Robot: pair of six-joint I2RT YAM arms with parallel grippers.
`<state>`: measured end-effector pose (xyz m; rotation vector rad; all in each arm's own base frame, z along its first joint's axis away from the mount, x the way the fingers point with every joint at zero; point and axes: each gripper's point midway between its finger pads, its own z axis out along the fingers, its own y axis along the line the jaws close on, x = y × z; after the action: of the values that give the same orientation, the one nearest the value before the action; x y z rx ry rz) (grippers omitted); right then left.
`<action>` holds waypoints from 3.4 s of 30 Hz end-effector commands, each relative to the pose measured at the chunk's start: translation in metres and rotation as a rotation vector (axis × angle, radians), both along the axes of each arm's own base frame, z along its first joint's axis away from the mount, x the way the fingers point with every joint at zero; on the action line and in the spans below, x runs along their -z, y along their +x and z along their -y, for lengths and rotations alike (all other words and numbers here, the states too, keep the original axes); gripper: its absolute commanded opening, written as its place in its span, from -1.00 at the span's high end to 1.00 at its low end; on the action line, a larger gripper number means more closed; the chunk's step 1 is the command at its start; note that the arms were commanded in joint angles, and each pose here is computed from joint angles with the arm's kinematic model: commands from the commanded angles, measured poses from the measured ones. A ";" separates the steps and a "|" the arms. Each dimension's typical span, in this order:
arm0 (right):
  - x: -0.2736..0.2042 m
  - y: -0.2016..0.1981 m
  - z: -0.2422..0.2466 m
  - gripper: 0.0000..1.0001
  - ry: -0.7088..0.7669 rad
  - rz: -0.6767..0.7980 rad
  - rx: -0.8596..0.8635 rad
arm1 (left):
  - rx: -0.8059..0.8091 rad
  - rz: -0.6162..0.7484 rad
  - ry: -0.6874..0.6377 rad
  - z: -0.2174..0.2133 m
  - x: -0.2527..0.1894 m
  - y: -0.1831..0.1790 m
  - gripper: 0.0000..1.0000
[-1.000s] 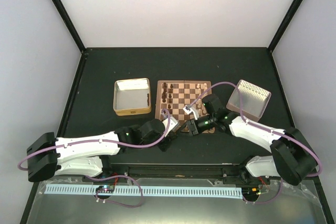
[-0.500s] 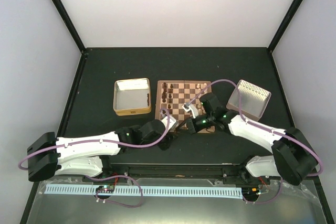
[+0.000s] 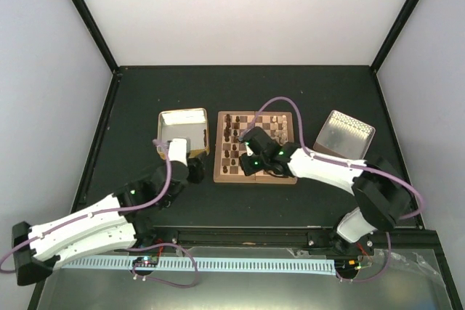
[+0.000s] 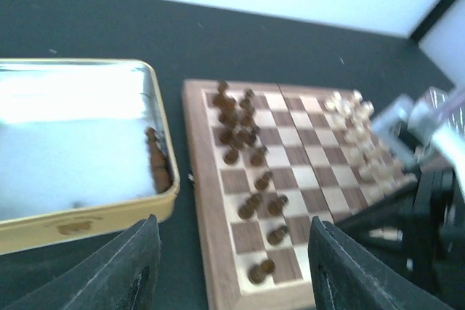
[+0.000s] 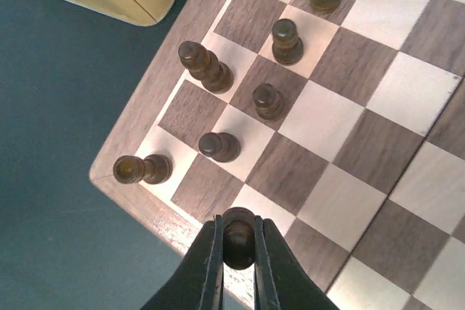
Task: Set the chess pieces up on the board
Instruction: Place the chess piece on the chessboard, then adjust the chess piece on the chessboard.
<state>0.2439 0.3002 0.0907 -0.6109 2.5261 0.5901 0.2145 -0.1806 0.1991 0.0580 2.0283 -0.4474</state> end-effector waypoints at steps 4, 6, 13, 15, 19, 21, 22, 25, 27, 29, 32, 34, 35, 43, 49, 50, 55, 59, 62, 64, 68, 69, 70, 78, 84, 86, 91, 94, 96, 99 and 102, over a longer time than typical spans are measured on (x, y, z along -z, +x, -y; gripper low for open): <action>0.011 0.010 -0.015 0.86 -0.177 0.082 0.022 | -0.161 0.057 -0.058 -0.046 -0.015 0.007 -0.16; 0.016 0.007 -0.020 0.84 -0.201 0.075 0.008 | -0.170 0.052 -0.055 -0.050 -0.014 0.007 -0.16; 0.037 -0.001 -0.023 0.82 -0.257 0.025 -0.015 | -0.168 0.017 -0.044 -0.050 -0.001 0.007 -0.16; 0.039 -0.003 -0.025 0.79 -0.250 0.014 -0.026 | -0.168 0.008 -0.046 -0.049 0.002 0.007 -0.16; 0.042 -0.007 -0.031 0.78 -0.233 -0.008 -0.055 | -0.168 0.004 -0.048 -0.050 0.004 0.008 -0.16; 0.041 -0.010 -0.035 0.78 -0.219 -0.019 -0.072 | -0.167 0.002 -0.045 -0.050 0.005 0.008 -0.16; 0.042 -0.011 -0.035 0.77 -0.215 -0.022 -0.075 | -0.168 0.001 -0.043 -0.050 0.005 0.008 -0.16; 0.043 -0.011 -0.037 0.72 -0.207 -0.021 -0.079 | -0.166 -0.004 -0.040 -0.049 0.007 0.008 -0.16; 0.045 -0.011 -0.038 0.69 -0.208 -0.024 -0.079 | -0.163 -0.006 -0.041 -0.048 0.007 0.009 -0.16; 0.046 -0.011 -0.040 0.68 -0.204 -0.026 -0.083 | -0.161 -0.009 -0.038 -0.047 0.008 0.009 -0.16; 0.046 -0.010 -0.039 0.50 -0.207 -0.025 -0.072 | -0.160 -0.014 -0.033 -0.047 0.009 0.010 -0.16; 0.042 -0.008 -0.037 0.34 -0.203 -0.015 -0.056 | -0.159 -0.016 -0.032 -0.046 0.010 0.010 -0.17; 0.037 -0.008 -0.037 0.27 -0.196 -0.008 -0.047 | -0.160 -0.017 -0.032 -0.046 0.010 0.010 -0.17; -0.013 0.003 -0.032 0.07 -0.077 0.077 0.015 | -0.154 -0.027 -0.029 -0.045 0.011 0.014 -0.20; -0.021 0.026 -0.001 0.17 -0.004 0.072 0.163 | -0.145 -0.052 -0.030 -0.043 0.015 0.018 -0.20; -0.014 0.029 0.004 0.22 -0.014 0.053 0.184 | -0.145 -0.056 -0.032 -0.043 0.015 0.019 -0.20; 0.009 0.041 0.009 0.58 -0.051 -0.004 0.202 | -0.140 -0.080 -0.039 -0.043 0.019 0.023 -0.15; 0.021 0.045 0.001 0.67 -0.071 -0.025 0.180 | -0.138 -0.099 -0.045 -0.043 0.022 0.026 -0.12; 0.030 0.049 -0.003 0.74 -0.085 -0.037 0.170 | -0.139 -0.112 -0.053 -0.043 0.024 0.028 -0.11; 0.034 0.051 -0.007 0.77 -0.089 -0.044 0.165 | -0.138 -0.118 -0.057 -0.043 0.025 0.029 -0.11; 0.040 0.058 -0.011 0.83 -0.102 -0.039 0.172 | -0.139 -0.125 -0.054 -0.044 0.027 0.031 -0.10; 0.041 0.060 -0.011 0.84 -0.109 -0.034 0.175 | -0.141 -0.127 -0.052 -0.044 0.027 0.032 -0.10; 0.042 0.062 -0.011 0.85 -0.114 -0.033 0.174 | -0.141 -0.128 -0.052 -0.044 0.027 0.032 -0.10; 0.052 0.055 -0.023 0.88 -0.086 -0.082 0.125 | -0.137 -0.139 -0.052 -0.044 0.029 0.034 -0.10; 0.052 0.054 -0.023 0.87 -0.080 -0.083 0.122 | -0.137 -0.148 -0.047 -0.044 0.031 0.034 -0.10; 0.052 0.055 -0.022 0.86 -0.085 -0.079 0.127 | -0.136 -0.147 -0.049 -0.044 0.030 0.034 -0.10; 0.042 0.062 -0.014 0.81 -0.075 -0.063 0.164 | -0.133 -0.162 -0.042 -0.043 0.031 0.037 -0.12; 0.013 0.074 -0.003 0.78 -0.010 -0.034 0.216 | -0.146 -0.197 -0.032 -0.045 0.029 0.042 -0.12; -0.014 0.083 0.007 0.75 0.031 0.011 0.249 | -0.160 -0.222 -0.025 -0.047 0.025 0.048 -0.12; -0.051 0.095 0.022 0.70 0.071 0.072 0.285 | -0.182 -0.258 -0.009 -0.052 0.021 0.056 -0.10; -0.065 0.106 0.036 0.67 0.086 0.096 0.319 | -0.178 -0.311 -0.007 -0.053 0.022 0.067 -0.10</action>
<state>0.3343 0.2786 0.1241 -0.2440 2.4963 0.5401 0.2718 -0.1272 0.1679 -0.2153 2.2555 -0.3486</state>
